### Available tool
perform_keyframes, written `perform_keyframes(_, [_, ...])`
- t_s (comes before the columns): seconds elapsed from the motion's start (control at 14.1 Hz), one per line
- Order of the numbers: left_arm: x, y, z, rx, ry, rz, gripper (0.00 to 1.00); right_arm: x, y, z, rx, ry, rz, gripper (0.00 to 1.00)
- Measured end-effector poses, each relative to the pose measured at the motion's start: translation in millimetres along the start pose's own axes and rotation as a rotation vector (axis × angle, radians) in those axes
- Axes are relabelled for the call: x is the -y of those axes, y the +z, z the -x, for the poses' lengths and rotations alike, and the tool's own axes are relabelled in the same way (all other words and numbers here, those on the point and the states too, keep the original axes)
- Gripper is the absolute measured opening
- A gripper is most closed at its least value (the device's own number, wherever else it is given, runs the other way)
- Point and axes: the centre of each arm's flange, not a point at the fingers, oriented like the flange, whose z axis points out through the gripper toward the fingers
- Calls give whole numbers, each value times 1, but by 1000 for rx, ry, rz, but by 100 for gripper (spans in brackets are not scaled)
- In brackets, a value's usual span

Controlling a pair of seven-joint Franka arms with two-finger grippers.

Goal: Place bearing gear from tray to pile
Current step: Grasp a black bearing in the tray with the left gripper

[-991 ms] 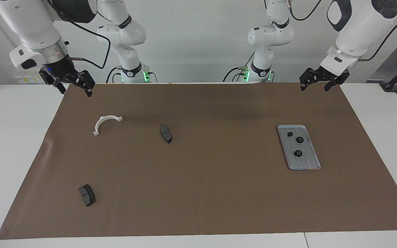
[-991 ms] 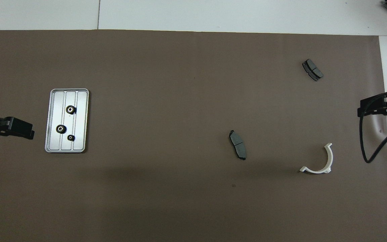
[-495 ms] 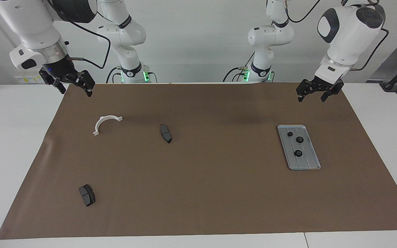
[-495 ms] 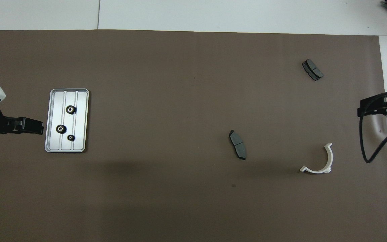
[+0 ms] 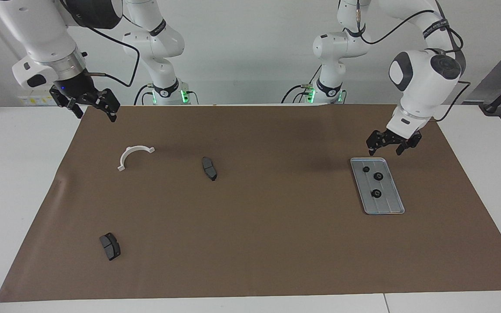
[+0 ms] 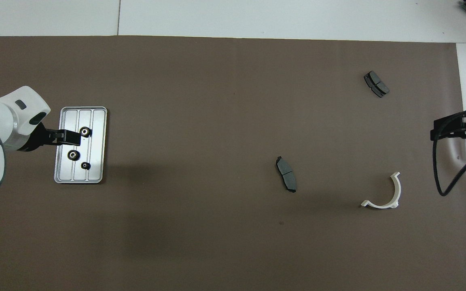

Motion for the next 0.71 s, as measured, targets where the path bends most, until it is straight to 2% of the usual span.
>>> perform_keyframes(0.35, [3, 31, -12, -42, -5, 2, 96, 0, 0, 0, 0, 0, 0, 100])
perform_keyframes(0.42, [4, 37, -12, -42, -6, 2, 89, 0, 0, 0, 0, 0, 0, 100])
perform_keyframes(0.5, [6, 44, -14, -41, -8, 3, 75, 0, 0, 0, 0, 0, 0, 100])
perform_keyframes(0.71, [13, 70, -20, -48, -22, 6, 74, 0, 0, 0, 0, 0, 0, 100])
